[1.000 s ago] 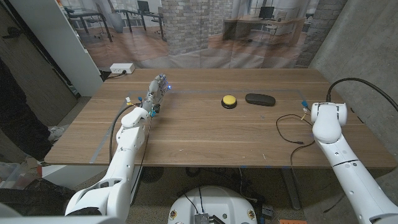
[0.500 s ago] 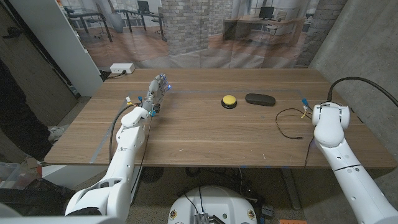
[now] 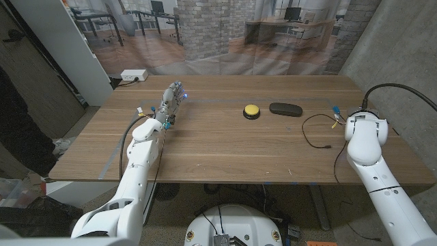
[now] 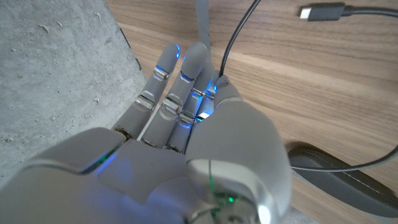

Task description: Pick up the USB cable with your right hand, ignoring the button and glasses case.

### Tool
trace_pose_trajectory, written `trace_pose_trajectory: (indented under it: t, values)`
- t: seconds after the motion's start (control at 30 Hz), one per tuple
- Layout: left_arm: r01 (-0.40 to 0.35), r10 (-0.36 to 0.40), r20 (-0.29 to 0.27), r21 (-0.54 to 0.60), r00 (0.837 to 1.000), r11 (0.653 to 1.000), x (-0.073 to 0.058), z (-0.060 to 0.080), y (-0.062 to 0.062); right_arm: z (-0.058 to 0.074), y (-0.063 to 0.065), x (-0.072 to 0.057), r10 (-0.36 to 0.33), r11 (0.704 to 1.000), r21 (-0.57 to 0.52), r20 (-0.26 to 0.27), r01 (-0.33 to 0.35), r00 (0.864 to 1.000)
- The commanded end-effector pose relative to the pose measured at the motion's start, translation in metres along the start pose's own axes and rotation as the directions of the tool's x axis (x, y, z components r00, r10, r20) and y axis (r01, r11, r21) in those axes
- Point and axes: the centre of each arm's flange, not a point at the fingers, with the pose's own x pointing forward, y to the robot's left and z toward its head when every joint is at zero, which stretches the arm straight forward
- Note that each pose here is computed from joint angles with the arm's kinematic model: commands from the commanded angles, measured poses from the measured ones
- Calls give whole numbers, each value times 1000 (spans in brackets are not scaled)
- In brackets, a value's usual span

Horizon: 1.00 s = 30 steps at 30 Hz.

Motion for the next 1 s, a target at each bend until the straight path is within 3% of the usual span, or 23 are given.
trace_pose_trajectory:
  t: [0.03,0.33,1.0]
  values:
    - [-4,4,8,-1,1000,1000,-6,2,1,-1,-7,-8,-62,998,13,17,62,998]
    - [-8,8,10,-5,1000,1000,-9,2,3,-2,-13,-15,-139,990,28,21,138,990]
    - [-17,18,15,-6,1000,1000,-16,3,5,-5,-25,-26,-284,958,49,25,282,959]
